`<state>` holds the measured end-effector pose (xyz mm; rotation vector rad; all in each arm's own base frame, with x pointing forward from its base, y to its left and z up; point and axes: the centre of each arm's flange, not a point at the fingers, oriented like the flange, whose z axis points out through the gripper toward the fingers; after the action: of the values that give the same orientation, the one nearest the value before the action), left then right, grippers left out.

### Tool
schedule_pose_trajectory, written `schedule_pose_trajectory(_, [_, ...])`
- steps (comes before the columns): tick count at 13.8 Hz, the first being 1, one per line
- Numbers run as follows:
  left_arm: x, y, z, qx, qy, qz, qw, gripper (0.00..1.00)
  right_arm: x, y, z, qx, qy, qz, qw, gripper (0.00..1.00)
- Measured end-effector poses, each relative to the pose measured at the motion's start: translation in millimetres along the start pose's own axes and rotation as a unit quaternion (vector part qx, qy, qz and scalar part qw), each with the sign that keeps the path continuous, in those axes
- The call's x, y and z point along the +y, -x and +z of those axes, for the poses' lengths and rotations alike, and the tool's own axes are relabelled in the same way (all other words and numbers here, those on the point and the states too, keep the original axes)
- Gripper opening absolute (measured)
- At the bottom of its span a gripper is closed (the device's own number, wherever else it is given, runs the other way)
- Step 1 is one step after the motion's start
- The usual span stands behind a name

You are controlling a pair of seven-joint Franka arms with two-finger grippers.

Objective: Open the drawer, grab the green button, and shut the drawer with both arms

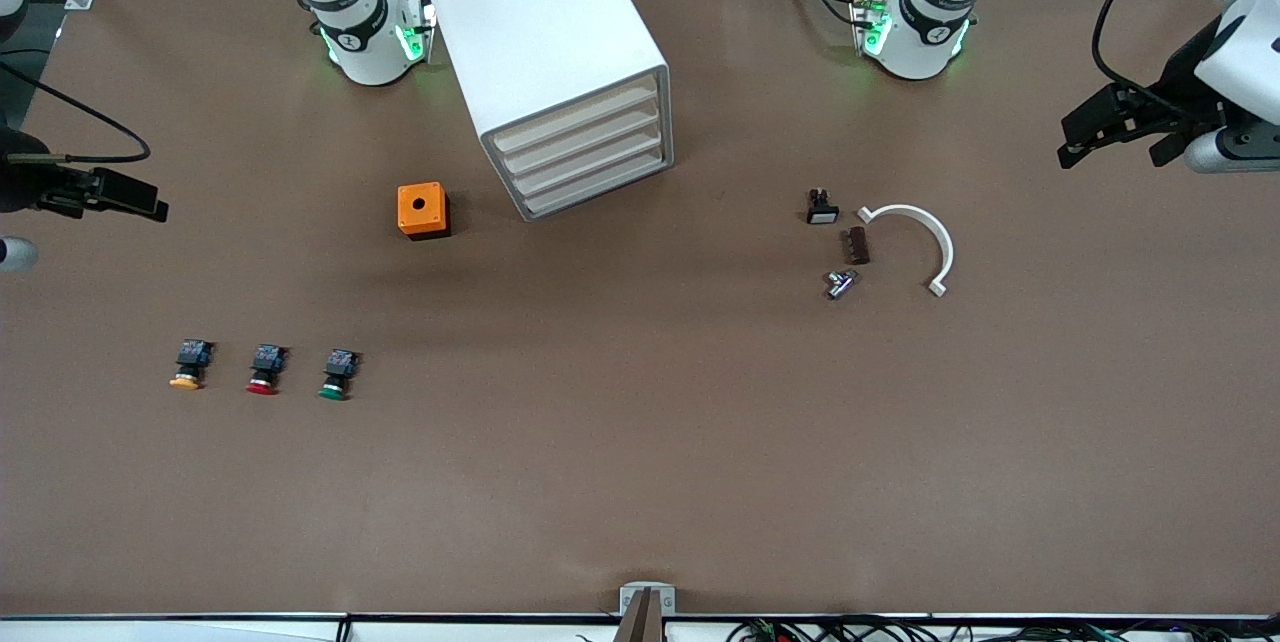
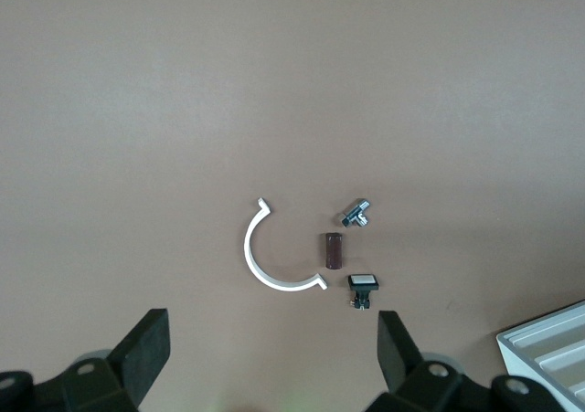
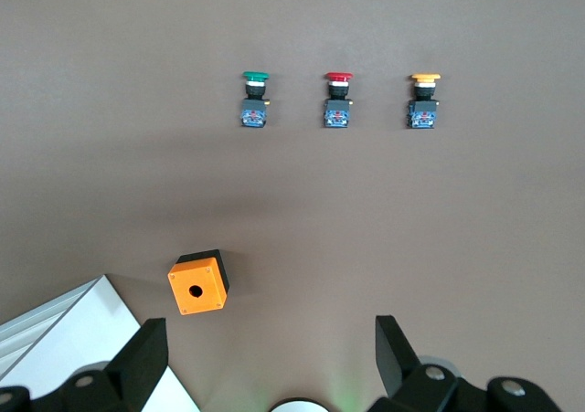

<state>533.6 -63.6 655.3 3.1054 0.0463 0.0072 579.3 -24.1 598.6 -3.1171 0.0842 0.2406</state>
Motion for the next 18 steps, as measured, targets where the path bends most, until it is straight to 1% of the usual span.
schedule_pose_trajectory(4, [-14.8,-1.7,-0.8,0.001,-0.001,-0.013,1.000,1.00,0.7,3.0,-8.4,0.007,0.001,0.001,1.000,1.00])
schedule_pose_trajectory(7, [-15.2,-1.4,-1.3,0.001,-0.001,-0.013,1.000,1.00,0.7,6.5,-16.4,0.013,0.001,0.000,1.000,1.00])
schedule_pose_trajectory(9, [-16.2,-1.1,-0.6,-0.001,-0.004,-0.013,1.000,1.00,-1.9,6.6,-16.7,0.013,0.001,-0.002,1.000,1.00])
schedule_pose_trajectory(12, [-19.2,1.5,2.3,-0.014,-0.011,-0.015,1.000,1.00,-4.8,6.6,-16.7,0.013,0.001,-0.005,1.000,1.00])
schedule_pose_trajectory(18, [-24.8,2.3,1.8,-0.018,-0.012,-0.021,1.000,1.00,-16.1,6.4,-17.0,0.016,0.002,-0.015,1.000,1.00])
